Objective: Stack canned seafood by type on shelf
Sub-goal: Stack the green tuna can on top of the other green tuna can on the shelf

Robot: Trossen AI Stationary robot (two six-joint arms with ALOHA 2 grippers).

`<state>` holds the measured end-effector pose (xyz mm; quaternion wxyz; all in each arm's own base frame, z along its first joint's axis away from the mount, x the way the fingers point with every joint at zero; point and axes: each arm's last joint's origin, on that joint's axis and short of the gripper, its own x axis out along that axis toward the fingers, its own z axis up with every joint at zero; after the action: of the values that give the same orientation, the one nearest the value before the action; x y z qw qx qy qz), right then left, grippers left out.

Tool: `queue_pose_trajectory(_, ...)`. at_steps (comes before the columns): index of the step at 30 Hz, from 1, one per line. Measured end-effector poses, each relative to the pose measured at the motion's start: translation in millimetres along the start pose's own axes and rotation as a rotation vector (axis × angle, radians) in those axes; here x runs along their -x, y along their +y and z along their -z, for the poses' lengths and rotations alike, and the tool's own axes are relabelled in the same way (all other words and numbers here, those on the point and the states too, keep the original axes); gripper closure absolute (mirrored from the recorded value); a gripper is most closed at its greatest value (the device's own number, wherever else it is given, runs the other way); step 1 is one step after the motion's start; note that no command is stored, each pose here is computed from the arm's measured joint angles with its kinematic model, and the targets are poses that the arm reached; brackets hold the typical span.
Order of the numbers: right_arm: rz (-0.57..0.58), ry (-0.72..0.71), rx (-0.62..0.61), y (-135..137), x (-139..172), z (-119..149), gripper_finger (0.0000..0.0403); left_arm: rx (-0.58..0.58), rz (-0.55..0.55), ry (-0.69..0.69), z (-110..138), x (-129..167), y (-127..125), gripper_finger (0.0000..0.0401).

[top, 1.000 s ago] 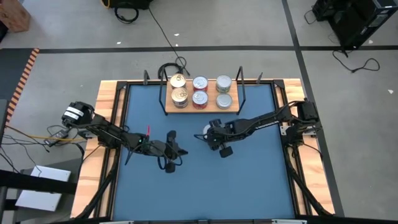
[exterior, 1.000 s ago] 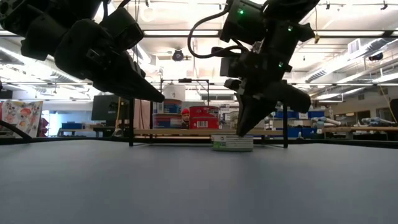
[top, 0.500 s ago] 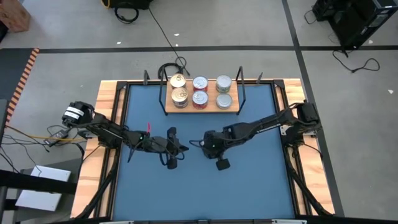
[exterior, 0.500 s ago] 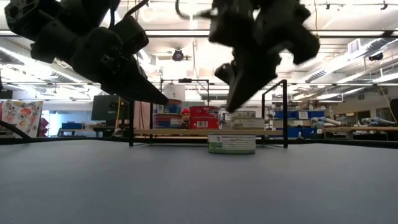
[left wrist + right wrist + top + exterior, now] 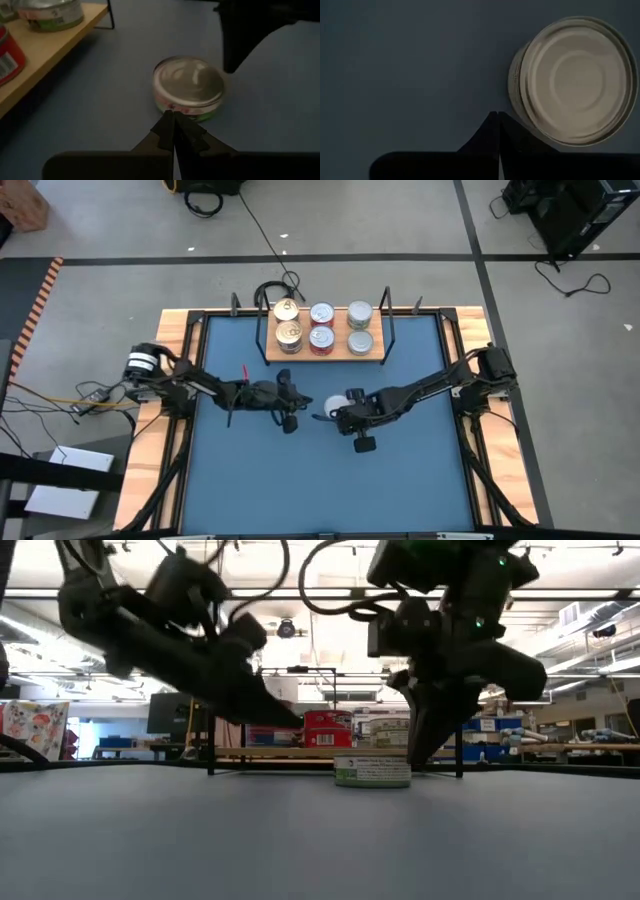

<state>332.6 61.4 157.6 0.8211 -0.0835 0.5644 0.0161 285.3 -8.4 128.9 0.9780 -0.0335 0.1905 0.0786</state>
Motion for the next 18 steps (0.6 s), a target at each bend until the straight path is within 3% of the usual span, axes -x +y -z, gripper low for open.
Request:
queue_pose_trajectory(13, 0.006, -0.103, -0.038, -11, -12, 2, 0.0398, -0.018, -0.060, 0.017, 8, -48, 28, 0.0392)
queue_pose_trajectory(18, 0.007, -0.121, -0.028, -13, -12, 0, 0.0398, -0.015, -0.004, 0.015, 6, -62, 29, 0.0392)
